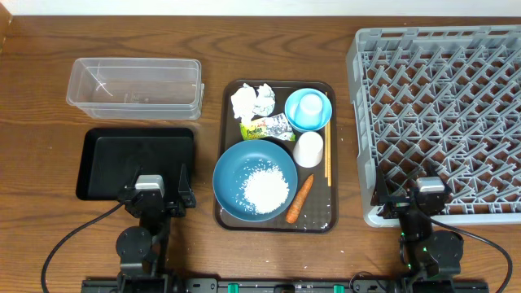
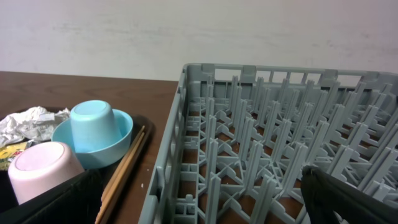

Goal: Sort waste into correct bins and load items into the dishwasher rack

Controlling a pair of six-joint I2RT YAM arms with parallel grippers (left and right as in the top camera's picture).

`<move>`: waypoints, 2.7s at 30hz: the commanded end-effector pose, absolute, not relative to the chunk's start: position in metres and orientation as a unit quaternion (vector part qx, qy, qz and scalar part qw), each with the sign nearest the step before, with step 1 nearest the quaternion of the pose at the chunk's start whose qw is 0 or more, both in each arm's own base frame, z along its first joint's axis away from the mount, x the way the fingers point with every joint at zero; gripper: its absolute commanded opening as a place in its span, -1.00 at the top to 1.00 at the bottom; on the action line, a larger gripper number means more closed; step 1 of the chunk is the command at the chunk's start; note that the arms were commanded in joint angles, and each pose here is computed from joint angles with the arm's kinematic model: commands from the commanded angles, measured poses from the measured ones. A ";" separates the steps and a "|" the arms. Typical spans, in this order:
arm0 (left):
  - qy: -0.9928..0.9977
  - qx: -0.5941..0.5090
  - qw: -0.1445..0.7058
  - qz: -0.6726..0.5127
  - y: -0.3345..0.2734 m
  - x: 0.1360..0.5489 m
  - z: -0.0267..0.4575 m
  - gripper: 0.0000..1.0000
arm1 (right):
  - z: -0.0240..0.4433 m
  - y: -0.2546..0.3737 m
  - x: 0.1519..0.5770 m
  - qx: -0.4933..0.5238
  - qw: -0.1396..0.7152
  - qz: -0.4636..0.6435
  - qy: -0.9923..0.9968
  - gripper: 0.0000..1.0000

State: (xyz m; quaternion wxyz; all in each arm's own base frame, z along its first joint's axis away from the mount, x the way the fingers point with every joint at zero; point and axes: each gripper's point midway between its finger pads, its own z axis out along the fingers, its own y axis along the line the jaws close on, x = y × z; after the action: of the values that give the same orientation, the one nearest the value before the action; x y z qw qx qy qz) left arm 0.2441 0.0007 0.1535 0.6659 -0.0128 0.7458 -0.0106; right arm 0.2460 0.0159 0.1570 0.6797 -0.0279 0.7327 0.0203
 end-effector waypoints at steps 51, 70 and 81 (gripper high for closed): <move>0.700 0.029 0.593 -0.397 -0.101 0.209 0.199 -0.92 | 0.156 0.011 0.246 -0.024 0.679 0.009 0.733 -0.98; 0.840 0.022 0.380 -0.387 -0.114 0.213 0.258 -0.92 | 0.156 0.011 0.246 -0.024 0.679 0.009 0.733 -0.98; 0.927 -0.051 0.294 -0.226 -0.106 0.221 0.206 -0.92 | 0.156 0.011 0.246 -0.024 0.679 0.009 0.733 -0.98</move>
State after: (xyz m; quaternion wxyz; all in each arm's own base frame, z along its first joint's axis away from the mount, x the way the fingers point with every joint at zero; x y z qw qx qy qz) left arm 0.2059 -0.1162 0.1941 0.2679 -0.0166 0.9208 -0.2829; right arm 0.2460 0.0159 0.1570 0.6797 -0.0278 0.7327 0.0202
